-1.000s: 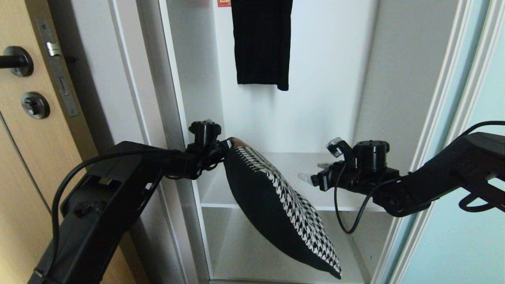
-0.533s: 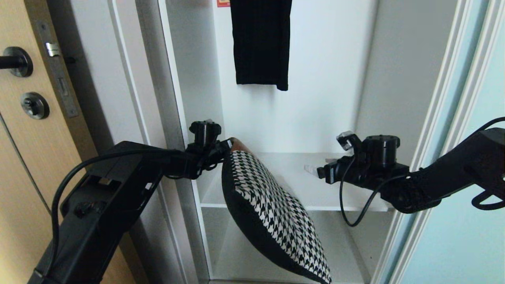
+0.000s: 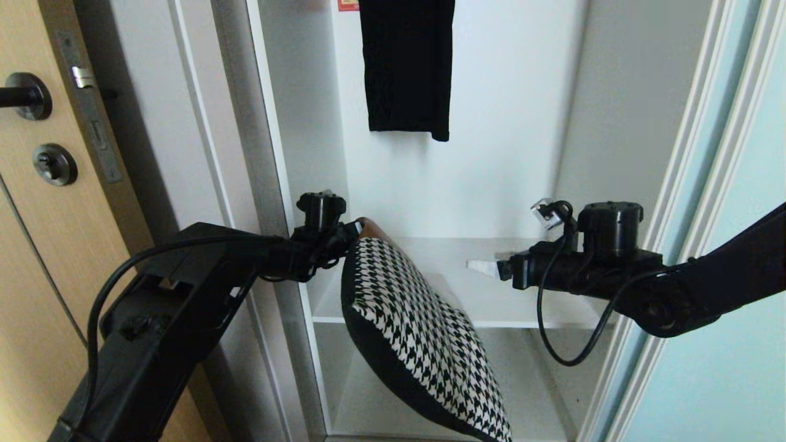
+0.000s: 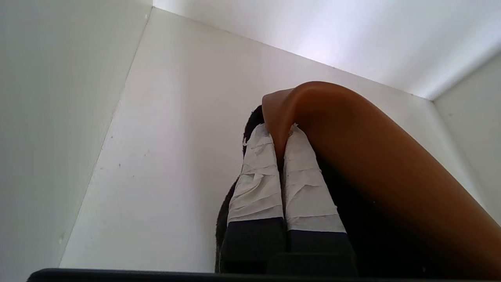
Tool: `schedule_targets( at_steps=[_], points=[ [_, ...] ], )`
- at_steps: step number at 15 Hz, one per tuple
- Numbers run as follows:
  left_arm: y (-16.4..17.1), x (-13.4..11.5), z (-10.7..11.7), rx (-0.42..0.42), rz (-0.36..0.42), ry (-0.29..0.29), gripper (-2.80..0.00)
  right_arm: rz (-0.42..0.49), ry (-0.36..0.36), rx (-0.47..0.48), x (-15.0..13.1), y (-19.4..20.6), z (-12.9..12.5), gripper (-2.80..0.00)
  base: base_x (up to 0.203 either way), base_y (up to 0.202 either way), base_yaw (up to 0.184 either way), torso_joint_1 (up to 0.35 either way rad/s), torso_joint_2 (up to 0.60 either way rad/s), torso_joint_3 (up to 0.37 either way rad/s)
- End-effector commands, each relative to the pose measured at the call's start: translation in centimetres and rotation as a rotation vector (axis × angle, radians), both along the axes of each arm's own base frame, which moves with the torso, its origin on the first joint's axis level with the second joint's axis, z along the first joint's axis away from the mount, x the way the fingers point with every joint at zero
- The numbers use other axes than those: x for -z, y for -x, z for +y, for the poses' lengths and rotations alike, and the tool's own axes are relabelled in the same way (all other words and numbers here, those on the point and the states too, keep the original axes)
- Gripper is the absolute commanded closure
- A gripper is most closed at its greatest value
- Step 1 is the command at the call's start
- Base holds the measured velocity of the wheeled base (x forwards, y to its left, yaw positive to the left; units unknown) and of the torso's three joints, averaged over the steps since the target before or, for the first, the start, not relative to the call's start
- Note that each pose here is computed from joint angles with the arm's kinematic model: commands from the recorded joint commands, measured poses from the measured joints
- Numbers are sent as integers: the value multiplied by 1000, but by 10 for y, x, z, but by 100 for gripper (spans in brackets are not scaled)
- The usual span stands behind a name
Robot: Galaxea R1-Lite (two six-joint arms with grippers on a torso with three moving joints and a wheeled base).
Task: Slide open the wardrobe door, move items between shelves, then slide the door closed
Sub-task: Place the pillow on the higher shelf
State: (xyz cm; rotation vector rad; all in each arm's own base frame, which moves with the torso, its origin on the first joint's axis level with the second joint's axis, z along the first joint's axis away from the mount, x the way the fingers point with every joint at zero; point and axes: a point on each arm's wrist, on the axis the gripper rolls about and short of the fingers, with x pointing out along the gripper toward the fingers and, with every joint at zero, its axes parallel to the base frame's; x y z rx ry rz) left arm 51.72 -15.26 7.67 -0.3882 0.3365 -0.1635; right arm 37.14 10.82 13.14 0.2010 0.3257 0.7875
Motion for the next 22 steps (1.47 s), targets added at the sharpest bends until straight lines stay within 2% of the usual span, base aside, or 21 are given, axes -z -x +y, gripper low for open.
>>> schedule_targets(
  at_steps=[1,6,10,12,15,17,19,20,22],
  points=[
    [0,2,0,-6,3,0,0,-5,-10,-34,-8,15,0,-280,0,0,0,0,0,0],
    [4,-20,3,-17,-8,2,0,-59,48,-68,-9,29,1,-280,0,0,0,0,0,0],
    [6,-38,11,-68,-42,-1,0,-75,58,-96,-4,37,7,-280,0,0,0,0,0,0],
    [8,-51,16,-78,-63,3,0,-106,53,-127,-2,44,16,-280,0,0,0,0,0,0],
    [11,-65,17,-79,-91,11,0,-97,54,-140,2,50,19,-280,0,0,0,0,0,0],
    [7,-54,20,-77,-72,7,0,-61,63,-144,15,47,20,-280,0,0,0,0,0,0],
    [-1,-22,21,-83,-21,-9,0,-11,67,-145,31,39,22,-280,0,0,0,0,0,0],
    [-3,-15,21,-84,-11,-12,0,9,68,-145,39,35,24,-280,0,0,0,0,0,0],
    [-2,-17,21,-82,-16,-10,0,21,66,-141,47,29,25,-280,0,0,0,0,0,0]
  ],
)
